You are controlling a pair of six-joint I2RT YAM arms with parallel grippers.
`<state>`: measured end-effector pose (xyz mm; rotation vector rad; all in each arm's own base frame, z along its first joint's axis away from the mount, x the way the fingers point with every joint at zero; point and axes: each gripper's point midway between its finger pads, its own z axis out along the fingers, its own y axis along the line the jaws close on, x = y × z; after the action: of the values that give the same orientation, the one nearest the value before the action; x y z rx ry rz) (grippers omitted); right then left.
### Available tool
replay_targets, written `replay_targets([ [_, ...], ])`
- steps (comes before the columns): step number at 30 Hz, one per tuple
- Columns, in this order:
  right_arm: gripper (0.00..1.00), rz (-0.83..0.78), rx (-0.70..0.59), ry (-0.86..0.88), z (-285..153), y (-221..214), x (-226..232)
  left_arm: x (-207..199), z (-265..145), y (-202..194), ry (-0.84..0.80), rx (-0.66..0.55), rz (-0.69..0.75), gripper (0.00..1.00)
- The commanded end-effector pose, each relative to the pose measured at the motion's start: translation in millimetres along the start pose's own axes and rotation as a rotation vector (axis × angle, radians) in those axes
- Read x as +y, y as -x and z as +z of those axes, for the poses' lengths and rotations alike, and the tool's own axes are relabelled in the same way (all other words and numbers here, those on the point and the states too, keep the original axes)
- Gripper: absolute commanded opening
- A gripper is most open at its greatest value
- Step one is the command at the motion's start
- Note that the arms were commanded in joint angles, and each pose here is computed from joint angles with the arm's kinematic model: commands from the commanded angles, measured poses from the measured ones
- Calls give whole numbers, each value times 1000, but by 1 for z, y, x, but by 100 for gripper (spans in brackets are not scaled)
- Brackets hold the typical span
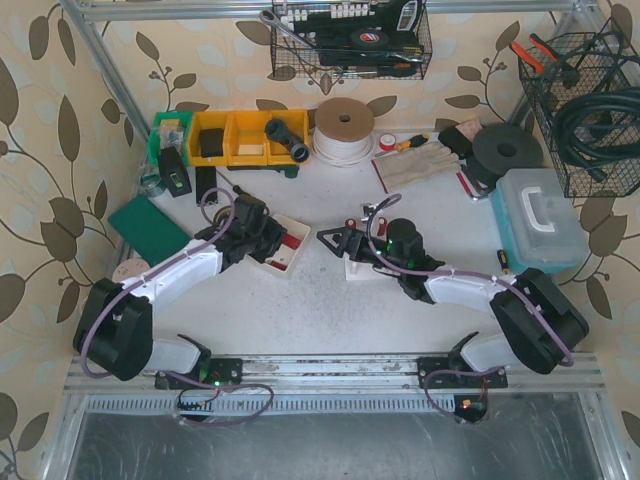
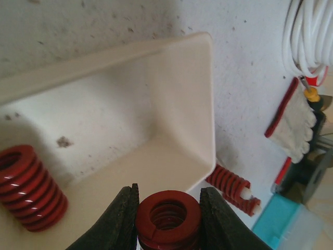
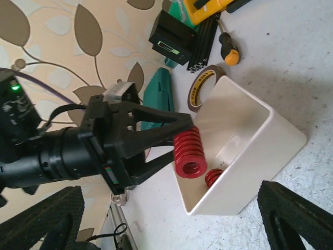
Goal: Install the large spring
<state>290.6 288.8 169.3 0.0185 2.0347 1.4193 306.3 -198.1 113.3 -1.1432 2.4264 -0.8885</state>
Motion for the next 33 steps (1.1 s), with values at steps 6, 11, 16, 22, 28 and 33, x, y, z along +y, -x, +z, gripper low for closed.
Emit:
replay_targets([
  [6, 89, -127, -44, -87, -14, 4, 12, -64, -25, -14, -283, 93, -121, 11],
  [11, 89, -153, -35, -138, -12, 1, 1, -77, -34, -25, -308, 80, -102, 9],
  [16, 89, -158, -26, -122, -8, 0, 2, -84, -32, -41, -316, 98, -92, 8],
  [22, 88, -168, -58, -91, -9, 3, 5, -94, -31, -59, -324, 119, -72, 8],
  [28, 85, -177, -77, -90, -11, 4, 6, -96, -27, -70, -306, 126, -58, 7],
  [33, 80, -173, -64, -91, -9, 2, 6, -101, -25, -74, -307, 129, -58, 7],
])
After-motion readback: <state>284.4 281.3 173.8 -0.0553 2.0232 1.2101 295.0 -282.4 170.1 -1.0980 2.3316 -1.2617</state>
